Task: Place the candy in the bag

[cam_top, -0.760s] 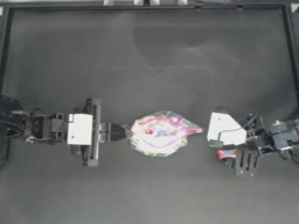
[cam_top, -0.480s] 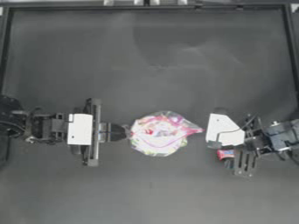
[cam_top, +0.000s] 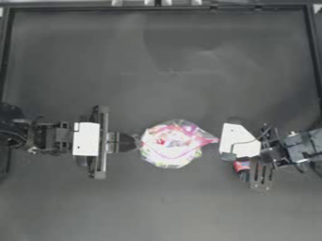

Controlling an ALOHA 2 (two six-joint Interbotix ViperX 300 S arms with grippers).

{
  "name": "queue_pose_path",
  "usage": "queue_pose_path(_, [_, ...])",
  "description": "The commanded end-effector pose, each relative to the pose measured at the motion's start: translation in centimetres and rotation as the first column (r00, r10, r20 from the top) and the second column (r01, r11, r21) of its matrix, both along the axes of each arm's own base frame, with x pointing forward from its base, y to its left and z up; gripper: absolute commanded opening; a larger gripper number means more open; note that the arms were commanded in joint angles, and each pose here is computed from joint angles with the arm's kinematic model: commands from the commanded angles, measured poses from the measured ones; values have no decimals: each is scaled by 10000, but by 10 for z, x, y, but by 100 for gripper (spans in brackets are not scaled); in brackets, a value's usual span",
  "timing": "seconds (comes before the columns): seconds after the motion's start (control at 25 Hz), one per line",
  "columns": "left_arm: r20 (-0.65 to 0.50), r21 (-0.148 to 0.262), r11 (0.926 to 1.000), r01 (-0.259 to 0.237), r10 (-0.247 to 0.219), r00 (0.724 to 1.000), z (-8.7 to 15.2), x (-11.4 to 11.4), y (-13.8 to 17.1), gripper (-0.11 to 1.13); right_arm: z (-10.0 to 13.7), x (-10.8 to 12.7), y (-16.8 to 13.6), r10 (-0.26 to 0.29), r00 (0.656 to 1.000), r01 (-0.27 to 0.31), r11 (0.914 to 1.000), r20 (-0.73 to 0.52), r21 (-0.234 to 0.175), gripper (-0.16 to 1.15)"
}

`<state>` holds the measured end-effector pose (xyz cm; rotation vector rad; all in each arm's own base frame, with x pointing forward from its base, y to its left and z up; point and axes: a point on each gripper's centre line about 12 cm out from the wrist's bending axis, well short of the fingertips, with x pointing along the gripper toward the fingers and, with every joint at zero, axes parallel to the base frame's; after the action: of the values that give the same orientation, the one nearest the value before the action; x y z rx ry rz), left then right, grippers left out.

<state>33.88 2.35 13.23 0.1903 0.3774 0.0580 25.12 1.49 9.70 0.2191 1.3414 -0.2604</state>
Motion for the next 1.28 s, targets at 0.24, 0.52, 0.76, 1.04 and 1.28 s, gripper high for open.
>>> queue_pose_path(0.24, [537,19,10000,-24,23,9986,15,5,1,4,-4,1,2,-70,9998,72,9999,-177,137,87])
queue_pose_path(0.52, [537,10,10000,-36,36,9985,15,5,1,4,-5,-1,2,-201,9994,208,9995,-294,228,35])
queue_pose_path(0.76, [537,10,10000,-36,36,9985,15,5,1,4,-6,-2,3,-255,9990,265,9993,-362,280,30])
queue_pose_path(1.04, [537,10,10000,-36,36,9985,15,5,1,4,0,-3,6,-264,9991,275,9991,-317,323,24])
queue_pose_path(1.28, [537,10,10000,-36,36,9985,15,5,1,4,18,-5,5,-325,9992,330,9991,-211,268,23])
